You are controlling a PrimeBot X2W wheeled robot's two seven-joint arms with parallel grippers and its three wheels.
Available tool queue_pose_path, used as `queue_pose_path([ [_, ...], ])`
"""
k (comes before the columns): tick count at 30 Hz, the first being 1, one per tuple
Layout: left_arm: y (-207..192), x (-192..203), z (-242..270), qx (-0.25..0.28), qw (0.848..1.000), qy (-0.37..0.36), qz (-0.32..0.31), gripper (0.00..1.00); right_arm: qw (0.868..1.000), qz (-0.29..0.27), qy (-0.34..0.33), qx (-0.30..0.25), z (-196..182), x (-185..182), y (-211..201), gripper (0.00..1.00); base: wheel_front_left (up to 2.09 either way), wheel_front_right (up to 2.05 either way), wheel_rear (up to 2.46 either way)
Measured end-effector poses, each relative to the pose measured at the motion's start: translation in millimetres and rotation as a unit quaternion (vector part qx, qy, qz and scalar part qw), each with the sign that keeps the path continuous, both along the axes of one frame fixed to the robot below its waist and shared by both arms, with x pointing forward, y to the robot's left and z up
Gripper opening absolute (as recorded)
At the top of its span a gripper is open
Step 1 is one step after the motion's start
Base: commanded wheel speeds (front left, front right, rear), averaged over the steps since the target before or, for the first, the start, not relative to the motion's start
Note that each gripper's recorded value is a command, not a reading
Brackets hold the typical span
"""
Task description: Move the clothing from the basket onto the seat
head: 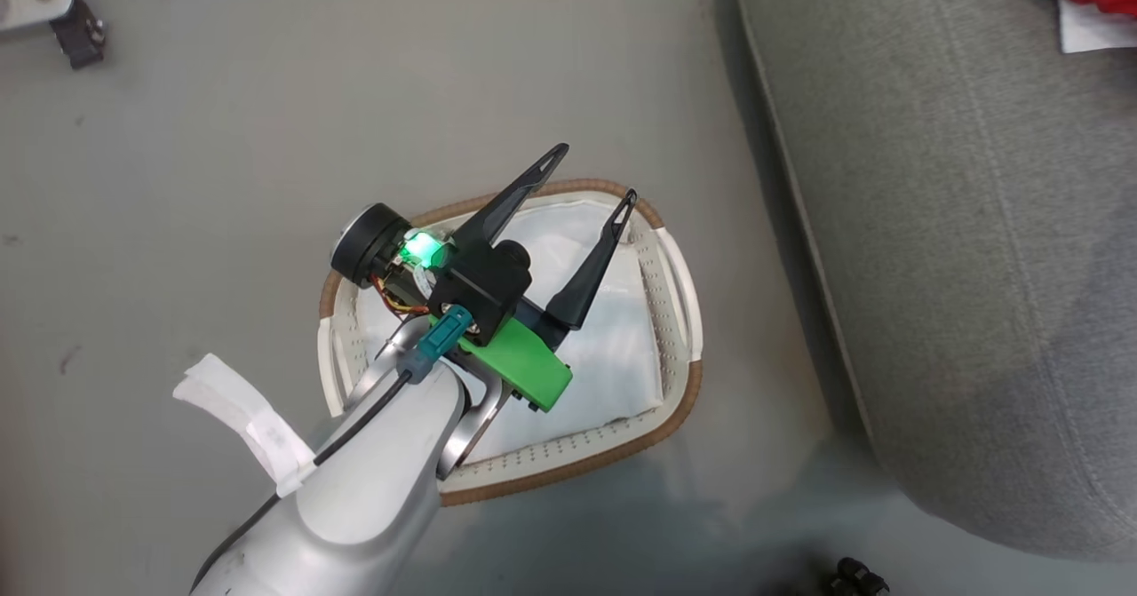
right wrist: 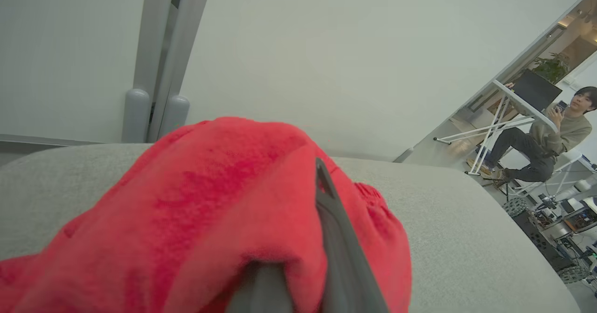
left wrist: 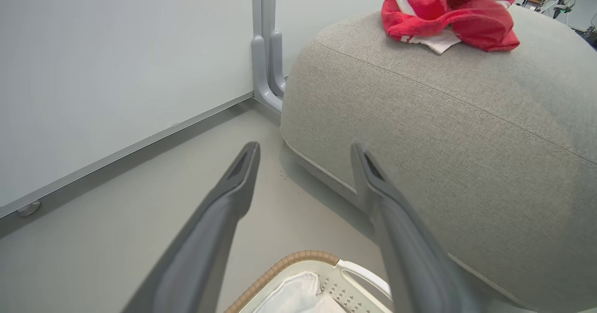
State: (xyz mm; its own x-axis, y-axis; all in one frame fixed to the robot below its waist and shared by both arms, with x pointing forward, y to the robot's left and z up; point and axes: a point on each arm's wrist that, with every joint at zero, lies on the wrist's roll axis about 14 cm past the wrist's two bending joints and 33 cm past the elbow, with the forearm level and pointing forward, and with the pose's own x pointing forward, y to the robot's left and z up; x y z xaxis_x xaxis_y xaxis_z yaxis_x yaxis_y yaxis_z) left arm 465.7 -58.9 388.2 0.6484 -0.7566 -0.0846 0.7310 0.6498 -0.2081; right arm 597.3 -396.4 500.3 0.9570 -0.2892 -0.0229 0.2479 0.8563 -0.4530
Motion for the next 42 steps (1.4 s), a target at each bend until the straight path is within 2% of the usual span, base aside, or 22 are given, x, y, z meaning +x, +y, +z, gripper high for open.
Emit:
queue_pose_path([
  [3,7.1,0.9,-16.9,0.008,1.0,0.018,0.008,1.0,0.999,0.009,0.044,0.017,-47.5,-1.2,14.6,0.0,0.0,0.0,0.0],
  [4,7.4,0.6,-19.7,0.01,1.0,0.02,0.008,1.0,0.999,0.011,0.05,0.019,-55.0,-2.8,17.7,0.04,0.0,0.0,0.0],
  [6,6.4,0.6,-22.0,0.01,1.0,0.022,0.006,1.0,0.998,0.013,0.058,0.022,-63.4,-7.6,21.1,0.39,0.0,0.0,0.0],
  [7,5.9,1.3,-22.5,0.01,1.0,0.022,0.006,1.0,0.998,0.015,0.063,0.021,-66.9,-10.6,22.8,0.5,0.0,0.0,0.0],
  [9,5.3,1.8,-23.3,0.012,1.0,0.021,0.004,1.0,0.997,0.02,0.076,0.023,-75.3,-17.3,28.0,0.98,0.0,0.0,0.0],
  [18,4.0,0.1,-3.6,0.007,1.0,0.011,0.011,1.0,0.995,0.052,0.084,0.029,-71.0,-48.5,53.3,1.0,0.0,0.0,0.0],
  [25,15.1,0.5,29.0,-0.013,0.999,-0.001,0.051,1.0,0.995,0.078,0.061,0.024,-38.3,-70.1,64.5,1.0,0.0,0.0,0.0],
  [34,52.7,2.7,85.1,-0.038,0.989,-0.042,0.138,1.0,0.993,0.111,-0.032,0.036,35.8,-83.4,89.4,1.0,0.0,0.0,0.0],
  [42,108.1,-13.4,102.5,-0.035,0.97,-0.049,0.236,1.0,0.976,0.148,-0.112,0.113,70.1,-104.0,148.0,1.0,0.0,0.0,0.0],
])
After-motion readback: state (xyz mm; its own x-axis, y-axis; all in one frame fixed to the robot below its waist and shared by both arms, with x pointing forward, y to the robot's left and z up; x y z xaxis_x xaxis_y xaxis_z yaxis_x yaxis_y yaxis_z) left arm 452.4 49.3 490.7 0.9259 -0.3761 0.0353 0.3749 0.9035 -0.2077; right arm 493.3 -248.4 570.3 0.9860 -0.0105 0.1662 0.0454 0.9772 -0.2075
